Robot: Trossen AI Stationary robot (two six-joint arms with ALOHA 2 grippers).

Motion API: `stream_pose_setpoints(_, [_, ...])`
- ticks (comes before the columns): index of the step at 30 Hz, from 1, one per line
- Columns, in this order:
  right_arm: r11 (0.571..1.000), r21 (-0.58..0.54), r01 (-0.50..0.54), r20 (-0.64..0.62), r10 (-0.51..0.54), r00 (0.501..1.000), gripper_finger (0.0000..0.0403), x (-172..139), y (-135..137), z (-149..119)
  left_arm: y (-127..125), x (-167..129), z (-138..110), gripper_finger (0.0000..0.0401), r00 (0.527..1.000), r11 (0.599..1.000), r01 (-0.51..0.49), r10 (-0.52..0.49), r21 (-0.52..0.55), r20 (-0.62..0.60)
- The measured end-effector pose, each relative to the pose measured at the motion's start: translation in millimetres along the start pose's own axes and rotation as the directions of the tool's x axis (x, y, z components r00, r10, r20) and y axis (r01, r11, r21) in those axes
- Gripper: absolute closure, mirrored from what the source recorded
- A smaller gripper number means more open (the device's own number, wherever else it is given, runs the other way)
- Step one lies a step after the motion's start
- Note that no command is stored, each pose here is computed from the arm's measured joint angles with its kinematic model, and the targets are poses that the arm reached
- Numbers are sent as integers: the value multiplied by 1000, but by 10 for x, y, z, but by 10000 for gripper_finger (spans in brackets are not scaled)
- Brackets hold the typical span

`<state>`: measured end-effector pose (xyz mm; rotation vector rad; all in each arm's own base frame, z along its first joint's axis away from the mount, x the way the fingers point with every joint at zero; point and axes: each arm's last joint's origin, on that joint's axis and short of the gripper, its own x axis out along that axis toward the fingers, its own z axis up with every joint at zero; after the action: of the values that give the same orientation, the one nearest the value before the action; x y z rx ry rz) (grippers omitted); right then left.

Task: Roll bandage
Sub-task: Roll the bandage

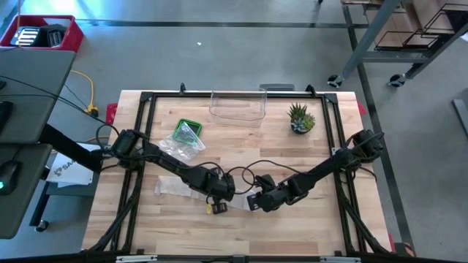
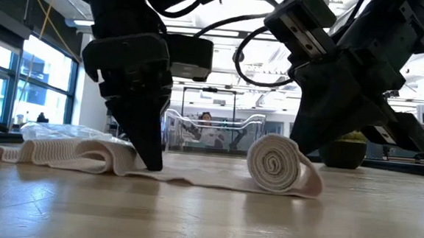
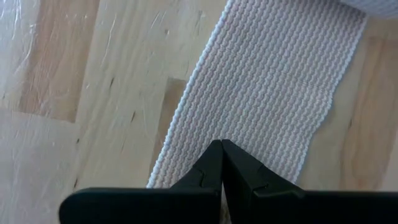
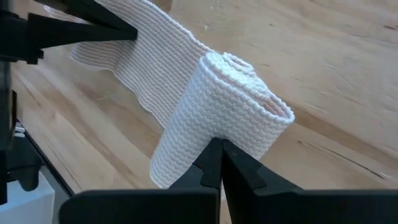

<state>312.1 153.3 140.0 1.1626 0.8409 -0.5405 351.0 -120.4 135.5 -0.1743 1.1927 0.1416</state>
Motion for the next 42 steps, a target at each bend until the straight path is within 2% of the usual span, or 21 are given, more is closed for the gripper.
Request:
stream_pose_setpoints(6, [997,-4,-75,12,75,997,403,-1,73,8,-22,4,41,401,999,999,16,-14,-31,50])
stream_pose_setpoints(15, [995,-27,-94,17,95,995,403,-89,109,22,-5,-45,21,401,1000,1000,9,-9,-18,24])
stream_pose_setpoints(19, [996,-60,-62,12,63,998,403,-243,95,1,-11,-172,69,401,997,999,31,-29,-25,71])
stream_pose_setpoints(22, [996,-89,16,8,-16,1000,403,-382,19,-62,-18,-238,106,401,993,999,43,-40,-30,112])
stream_pose_setpoints(24, [994,-92,57,-10,-58,998,403,-441,-60,-115,-67,-227,168,401,980,993,112,-106,-29,166])
stream_pose_setpoints(27, [998,-46,44,-53,-46,998,403,-428,-199,-216,-154,-83,248,401,953,979,203,-197,0,230])
stream_pose_setpoints(29, [1000,18,17,-61,-16,998,403,-381,-310,-270,-144,33,228,401,959,980,198,-191,-17,208])
stream_pose_setpoints(32, [992,91,-89,-56,95,994,403,-354,-343,-336,-81,66,214,401,977,982,157,-139,-102,160])
stream_pose_setpoints(35, [992,88,-95,-37,99,994,403,-353,-366,-349,-69,56,222,401,979,984,139,-120,-108,167])
stream_pose_setpoints(39, [992,86,-95,-31,98,995,403,-344,-364,-323,-125,39,265,401,960,975,207,-187,-79,208])
stream_pose_setpoints(42, [992,94,-86,-19,88,996,403,-329,-364,-275,-138,33,279,401,954,973,217,-195,-78,225])
